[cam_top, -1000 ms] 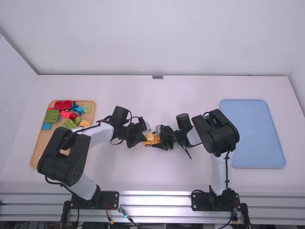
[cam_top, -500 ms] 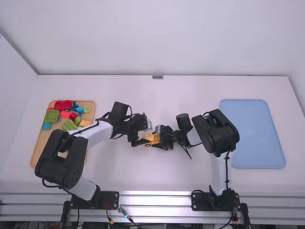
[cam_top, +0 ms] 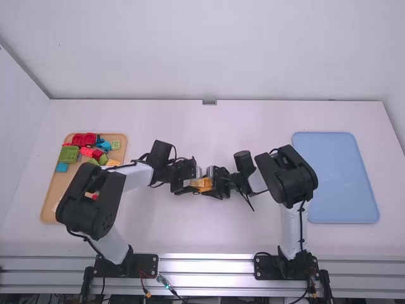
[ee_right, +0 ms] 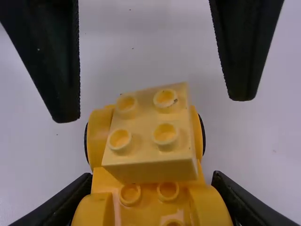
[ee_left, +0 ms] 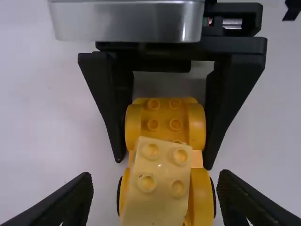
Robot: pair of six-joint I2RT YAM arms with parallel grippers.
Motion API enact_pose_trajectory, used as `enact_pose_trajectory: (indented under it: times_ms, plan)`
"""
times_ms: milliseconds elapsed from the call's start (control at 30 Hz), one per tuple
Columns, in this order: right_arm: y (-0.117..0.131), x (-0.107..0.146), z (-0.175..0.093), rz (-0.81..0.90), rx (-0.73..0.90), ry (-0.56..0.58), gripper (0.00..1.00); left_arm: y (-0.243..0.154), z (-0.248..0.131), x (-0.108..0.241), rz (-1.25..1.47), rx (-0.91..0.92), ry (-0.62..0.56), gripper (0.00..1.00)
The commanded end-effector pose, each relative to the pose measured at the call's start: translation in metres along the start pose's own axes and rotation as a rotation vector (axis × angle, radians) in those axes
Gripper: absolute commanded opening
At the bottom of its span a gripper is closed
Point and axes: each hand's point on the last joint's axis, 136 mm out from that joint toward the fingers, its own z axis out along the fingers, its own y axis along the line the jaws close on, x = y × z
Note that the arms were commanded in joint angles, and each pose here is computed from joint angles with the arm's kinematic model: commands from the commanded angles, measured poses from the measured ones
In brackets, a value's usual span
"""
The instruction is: Assemble lego blocks to make yellow taxi
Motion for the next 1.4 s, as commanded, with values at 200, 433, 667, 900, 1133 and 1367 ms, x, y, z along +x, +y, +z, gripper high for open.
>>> enact_pose_trajectory:
  times_ms: [200,433,667,900,1133,1367]
  plan:
    - [0.0047,0.0083,0.0018,0.035,-0.012,0.013,0.64,-0.0095,0.0059,0.0011,0.009,0.035,-0.036,0.68]
    - [0.0047,0.0084,0.0018,0.036,-0.011,0.013,0.64,-0.0093,0.0082,0.0002,0.012,0.039,-0.053,0.68]
    - [0.0047,0.0083,0.0018,0.035,-0.012,0.013,0.64,-0.0099,0.0082,0.0006,0.009,0.041,-0.052,0.65]
    - [0.0051,0.008,0.0018,0.035,-0.014,0.01,0.64,-0.0122,0.0086,0.0007,0.004,0.051,-0.056,0.64]
    - [0.0049,0.0081,0.0017,0.036,-0.013,0.011,0.64,-0.0166,0.0114,0.0043,-0.012,0.069,-0.058,0.62]
    - [0.0051,0.008,0.0018,0.035,-0.014,0.01,0.64,-0.0153,0.0118,0.0044,-0.006,0.063,-0.057,0.52]
